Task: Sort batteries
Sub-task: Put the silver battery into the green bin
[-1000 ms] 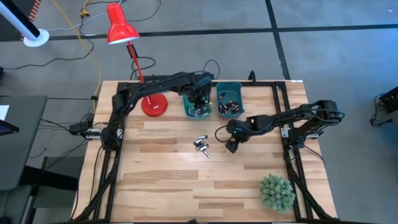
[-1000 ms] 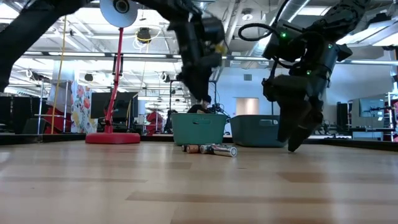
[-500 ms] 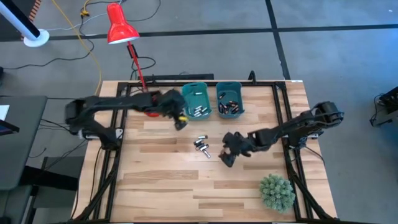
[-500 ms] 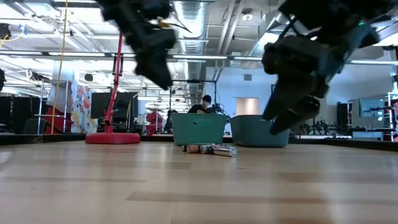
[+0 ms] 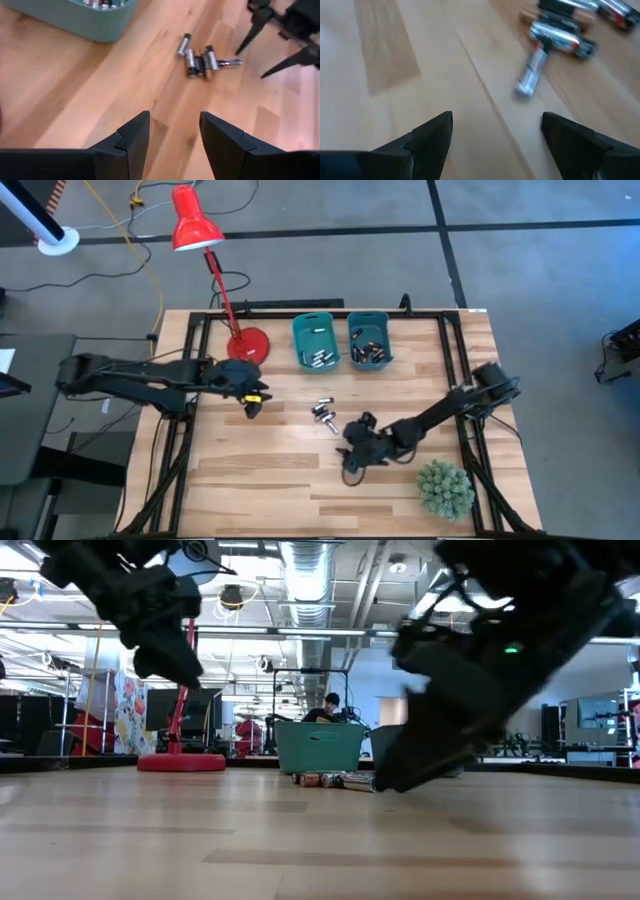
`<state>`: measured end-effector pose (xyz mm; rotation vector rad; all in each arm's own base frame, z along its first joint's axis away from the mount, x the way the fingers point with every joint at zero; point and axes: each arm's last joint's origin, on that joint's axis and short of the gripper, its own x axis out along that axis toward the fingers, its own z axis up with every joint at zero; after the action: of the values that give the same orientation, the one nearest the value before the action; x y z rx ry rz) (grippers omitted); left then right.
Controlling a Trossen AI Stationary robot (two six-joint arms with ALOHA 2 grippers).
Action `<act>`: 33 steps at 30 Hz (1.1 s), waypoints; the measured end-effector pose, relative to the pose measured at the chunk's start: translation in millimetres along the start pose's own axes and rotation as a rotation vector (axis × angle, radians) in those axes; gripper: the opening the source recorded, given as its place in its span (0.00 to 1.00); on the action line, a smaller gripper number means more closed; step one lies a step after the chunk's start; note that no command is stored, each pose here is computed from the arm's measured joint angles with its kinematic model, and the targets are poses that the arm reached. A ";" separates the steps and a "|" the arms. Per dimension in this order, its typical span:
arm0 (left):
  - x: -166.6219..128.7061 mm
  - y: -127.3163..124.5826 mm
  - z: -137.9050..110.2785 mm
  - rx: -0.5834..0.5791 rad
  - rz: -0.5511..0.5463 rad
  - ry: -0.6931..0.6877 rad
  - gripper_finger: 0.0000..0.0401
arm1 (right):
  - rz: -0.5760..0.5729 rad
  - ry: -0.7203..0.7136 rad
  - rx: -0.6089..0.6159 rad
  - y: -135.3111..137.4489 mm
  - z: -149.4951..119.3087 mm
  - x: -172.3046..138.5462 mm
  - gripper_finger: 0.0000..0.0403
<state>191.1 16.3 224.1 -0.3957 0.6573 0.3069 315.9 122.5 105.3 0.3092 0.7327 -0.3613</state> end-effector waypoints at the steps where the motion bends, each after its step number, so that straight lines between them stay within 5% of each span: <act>1: -2.8 -0.4 -2.2 -0.004 -0.008 -0.002 0.42 | -0.013 -0.007 0.012 3.4 1.6 7.0 0.81; 13: -15.4 -6.6 -13.3 0.010 -0.045 0.038 0.42 | -0.182 -0.122 0.082 15.9 14.4 53.5 0.76; 18: -15.5 -7.7 -14.7 0.012 -0.048 0.050 0.42 | -0.202 -0.112 0.098 13.7 11.6 55.3 0.59; 27: -15.4 -6.5 -14.5 0.016 -0.011 0.035 0.42 | -0.213 -0.090 0.071 14.3 6.8 53.4 0.13; 33: -15.3 -6.0 -14.3 0.017 0.005 0.028 0.42 | -0.181 -0.086 0.068 20.1 8.8 44.9 0.09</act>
<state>174.3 2.3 225.1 -0.3831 0.6877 0.3006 360.4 127.5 83.2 0.2904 0.6665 -0.5690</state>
